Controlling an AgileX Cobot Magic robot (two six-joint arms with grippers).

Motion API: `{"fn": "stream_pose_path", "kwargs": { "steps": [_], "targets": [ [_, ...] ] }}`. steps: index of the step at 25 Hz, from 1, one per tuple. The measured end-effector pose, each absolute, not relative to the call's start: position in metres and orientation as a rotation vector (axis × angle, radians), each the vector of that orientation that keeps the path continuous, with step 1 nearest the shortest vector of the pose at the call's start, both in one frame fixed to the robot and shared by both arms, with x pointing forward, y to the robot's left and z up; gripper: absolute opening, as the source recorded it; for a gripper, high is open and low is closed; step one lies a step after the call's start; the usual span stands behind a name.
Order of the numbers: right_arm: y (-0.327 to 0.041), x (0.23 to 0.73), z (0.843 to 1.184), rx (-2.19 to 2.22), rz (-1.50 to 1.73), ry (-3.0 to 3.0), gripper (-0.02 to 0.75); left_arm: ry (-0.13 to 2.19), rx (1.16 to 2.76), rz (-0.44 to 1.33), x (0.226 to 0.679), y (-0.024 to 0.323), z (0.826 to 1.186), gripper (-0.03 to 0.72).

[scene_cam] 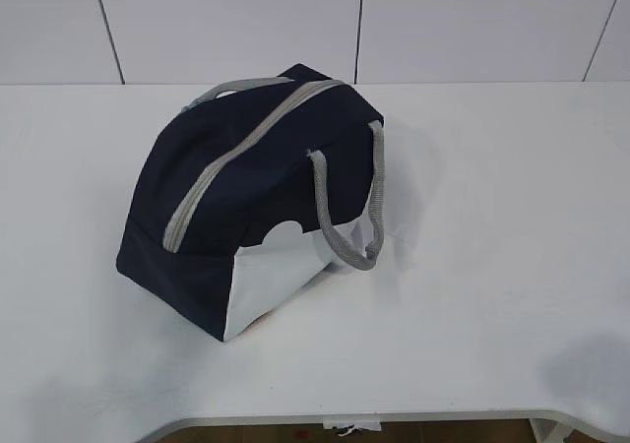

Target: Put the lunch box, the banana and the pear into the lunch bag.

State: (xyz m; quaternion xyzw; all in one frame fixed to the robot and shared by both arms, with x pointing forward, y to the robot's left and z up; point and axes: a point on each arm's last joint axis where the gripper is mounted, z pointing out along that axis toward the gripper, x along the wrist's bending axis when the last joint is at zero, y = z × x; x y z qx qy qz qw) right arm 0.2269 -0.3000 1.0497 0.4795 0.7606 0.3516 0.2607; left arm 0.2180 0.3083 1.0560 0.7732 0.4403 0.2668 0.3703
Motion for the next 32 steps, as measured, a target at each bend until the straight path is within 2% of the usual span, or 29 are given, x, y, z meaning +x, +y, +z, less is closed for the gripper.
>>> {"fn": "stream_pose_path", "kwargs": {
  "steps": [9,10,25,28,32],
  "targets": [
    [-0.303,0.226,1.046,1.283,1.029,1.94,0.361,1.123,1.972,0.692,0.219,0.308,1.057,0.253],
    [-0.303,0.226,1.046,1.284,1.032,1.937,0.361,1.081,1.897,0.724,0.23,0.302,1.054,0.244],
    [-0.302,0.227,1.046,1.29,1.039,1.919,0.361,1.099,1.877,0.733,0.23,0.301,1.055,0.236],
    [-0.301,0.227,1.046,1.344,1.019,1.864,0.361,1.259,1.795,0.808,0.229,0.298,1.055,0.236],
    [-0.299,0.227,1.046,1.447,0.97,1.759,0.361,1.347,1.747,0.853,0.23,0.297,1.055,0.236]
  ]
}}
